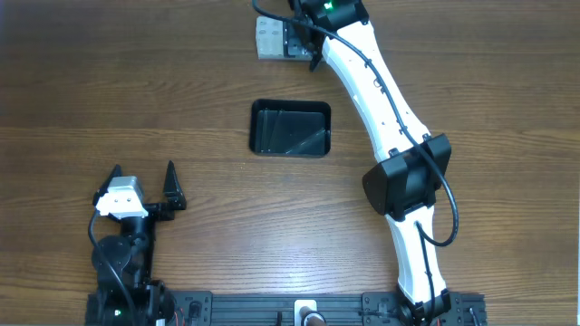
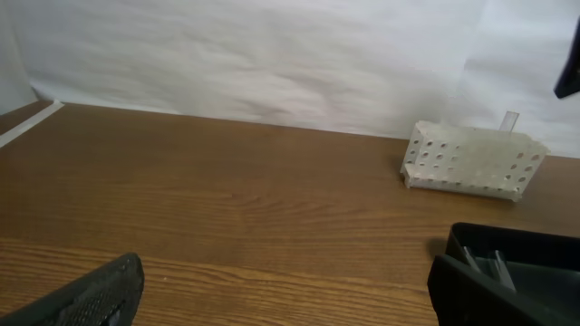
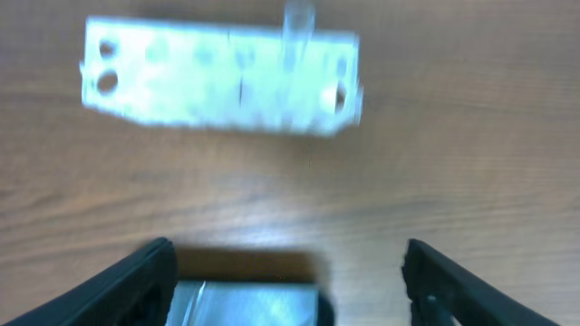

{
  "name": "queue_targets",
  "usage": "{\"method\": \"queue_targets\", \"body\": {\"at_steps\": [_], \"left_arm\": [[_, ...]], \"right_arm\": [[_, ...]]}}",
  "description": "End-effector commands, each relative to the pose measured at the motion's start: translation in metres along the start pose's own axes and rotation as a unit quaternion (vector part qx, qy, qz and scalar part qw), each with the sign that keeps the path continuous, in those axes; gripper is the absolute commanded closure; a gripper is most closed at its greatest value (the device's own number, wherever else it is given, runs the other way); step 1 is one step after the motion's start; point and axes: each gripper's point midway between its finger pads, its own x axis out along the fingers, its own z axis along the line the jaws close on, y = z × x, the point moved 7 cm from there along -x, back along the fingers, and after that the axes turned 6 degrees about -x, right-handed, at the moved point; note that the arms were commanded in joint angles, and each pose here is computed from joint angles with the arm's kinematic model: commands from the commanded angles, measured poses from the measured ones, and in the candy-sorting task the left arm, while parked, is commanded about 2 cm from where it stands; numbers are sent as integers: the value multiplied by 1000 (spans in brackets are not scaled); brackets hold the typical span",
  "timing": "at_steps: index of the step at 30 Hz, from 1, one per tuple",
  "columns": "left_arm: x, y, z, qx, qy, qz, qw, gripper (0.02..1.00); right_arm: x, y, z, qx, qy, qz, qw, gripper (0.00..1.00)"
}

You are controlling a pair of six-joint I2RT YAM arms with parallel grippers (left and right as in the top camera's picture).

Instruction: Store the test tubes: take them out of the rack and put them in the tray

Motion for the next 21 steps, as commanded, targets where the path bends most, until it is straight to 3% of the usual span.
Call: {"method": "queue_targets", "body": {"at_steps": [1,6,12,21], "left_arm": [[0,2,0,5,4,3,1000,23],[0,2,0,5,4,3,1000,20],[0,2,0,5,4,3,1000,20],[0,2,0,5,4,3,1000,20]], "right_arm": [[-4,-28,-8,-15,32,-76,997,202],[7,-47,-19,12,34,-120,992,207],[36,-44,-34,34,47,-100,993,209],[68,-47,-28,31,26,-105,994,200]]}}
